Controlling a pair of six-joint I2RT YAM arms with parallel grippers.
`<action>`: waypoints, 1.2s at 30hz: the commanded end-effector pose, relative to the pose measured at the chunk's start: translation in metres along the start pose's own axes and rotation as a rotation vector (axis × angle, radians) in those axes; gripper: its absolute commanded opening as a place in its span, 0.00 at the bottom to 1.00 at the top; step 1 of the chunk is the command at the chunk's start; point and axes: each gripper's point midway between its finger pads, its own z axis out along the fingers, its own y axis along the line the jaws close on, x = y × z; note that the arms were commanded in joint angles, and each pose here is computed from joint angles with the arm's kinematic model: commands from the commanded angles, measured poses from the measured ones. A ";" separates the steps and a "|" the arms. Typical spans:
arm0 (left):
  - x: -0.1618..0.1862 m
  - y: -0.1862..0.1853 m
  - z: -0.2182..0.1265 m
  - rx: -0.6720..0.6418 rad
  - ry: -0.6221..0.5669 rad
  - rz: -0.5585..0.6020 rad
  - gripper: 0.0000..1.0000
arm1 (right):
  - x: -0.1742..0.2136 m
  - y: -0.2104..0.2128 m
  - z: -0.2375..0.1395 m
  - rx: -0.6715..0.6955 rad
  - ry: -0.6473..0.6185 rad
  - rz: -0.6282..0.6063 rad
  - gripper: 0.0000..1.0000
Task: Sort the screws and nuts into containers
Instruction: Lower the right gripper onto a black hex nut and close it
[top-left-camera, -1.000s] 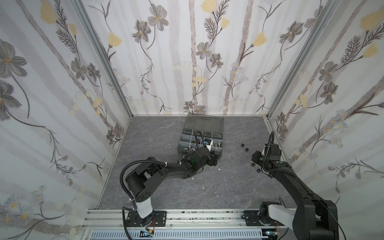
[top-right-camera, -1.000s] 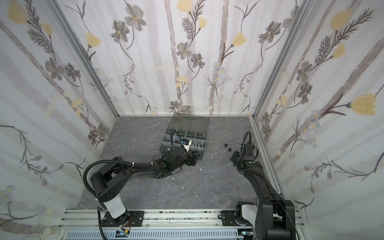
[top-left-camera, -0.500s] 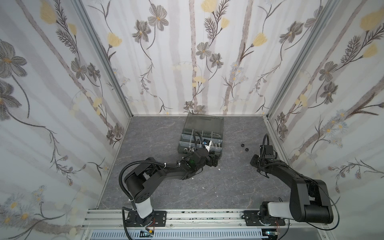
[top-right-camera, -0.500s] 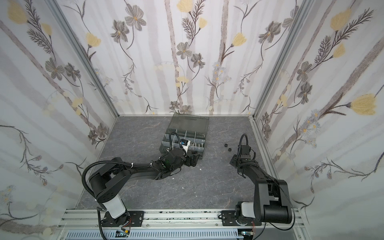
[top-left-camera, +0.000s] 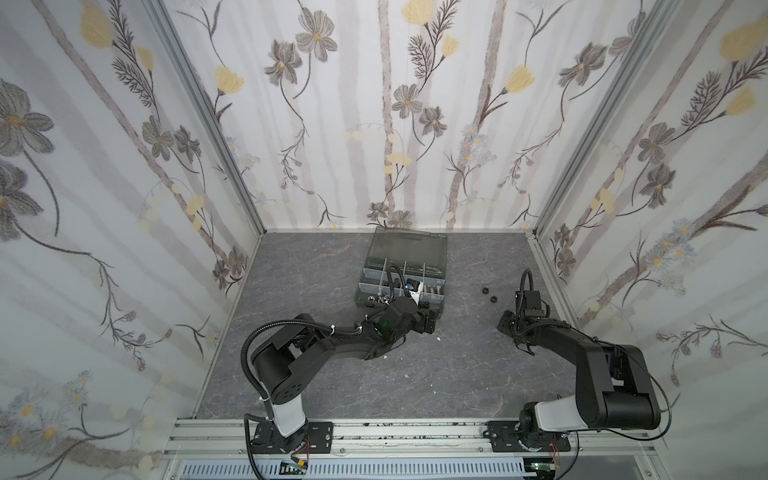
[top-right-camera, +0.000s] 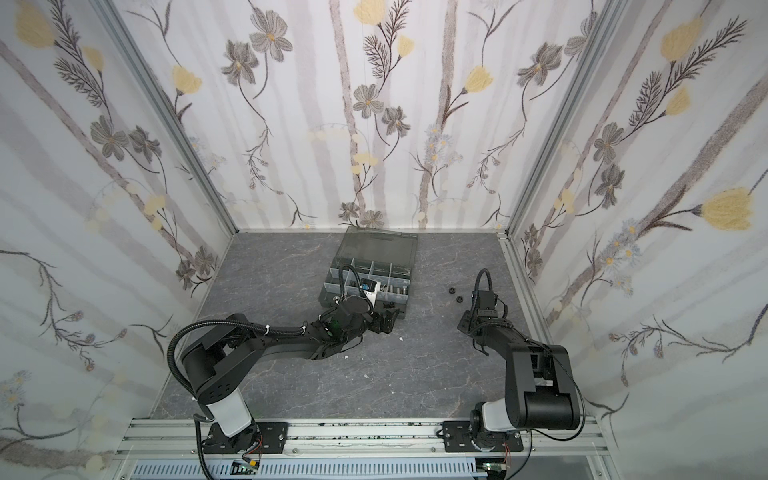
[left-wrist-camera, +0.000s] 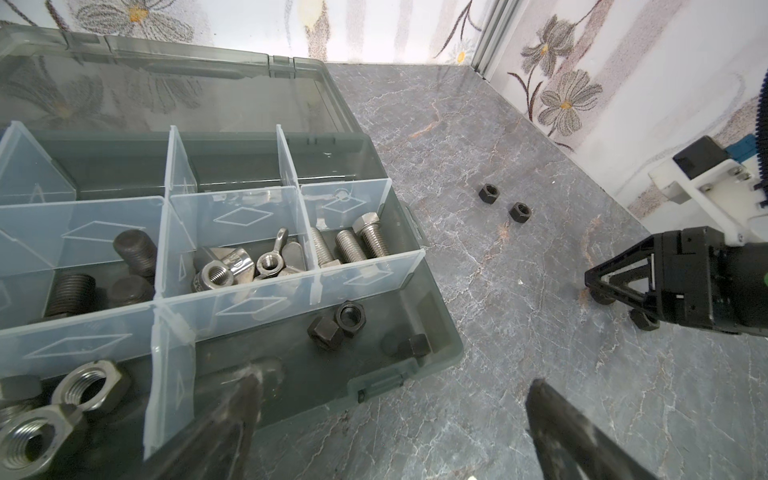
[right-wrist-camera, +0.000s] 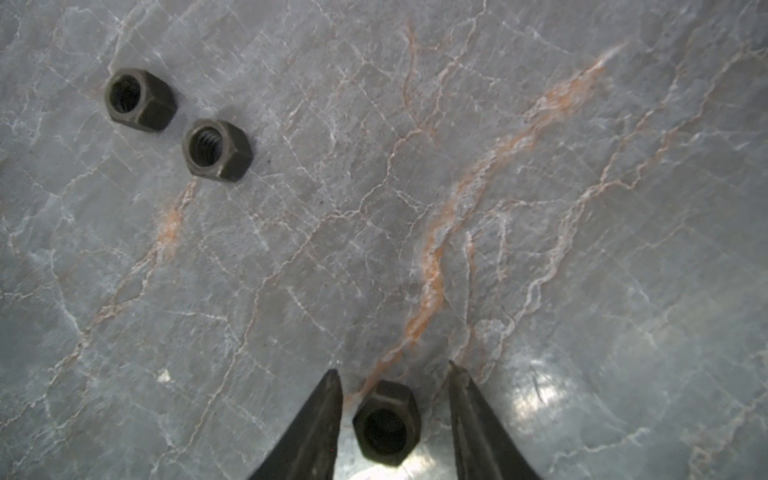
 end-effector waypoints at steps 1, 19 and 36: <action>-0.009 -0.001 0.002 -0.003 -0.034 -0.010 1.00 | -0.002 0.002 0.002 0.003 -0.005 -0.003 0.43; -0.008 0.001 0.004 -0.013 -0.027 -0.006 1.00 | 0.009 0.018 0.009 -0.010 0.048 -0.041 0.38; -0.005 0.001 0.004 -0.007 -0.021 -0.018 1.00 | 0.026 0.016 -0.002 0.002 0.102 -0.062 0.38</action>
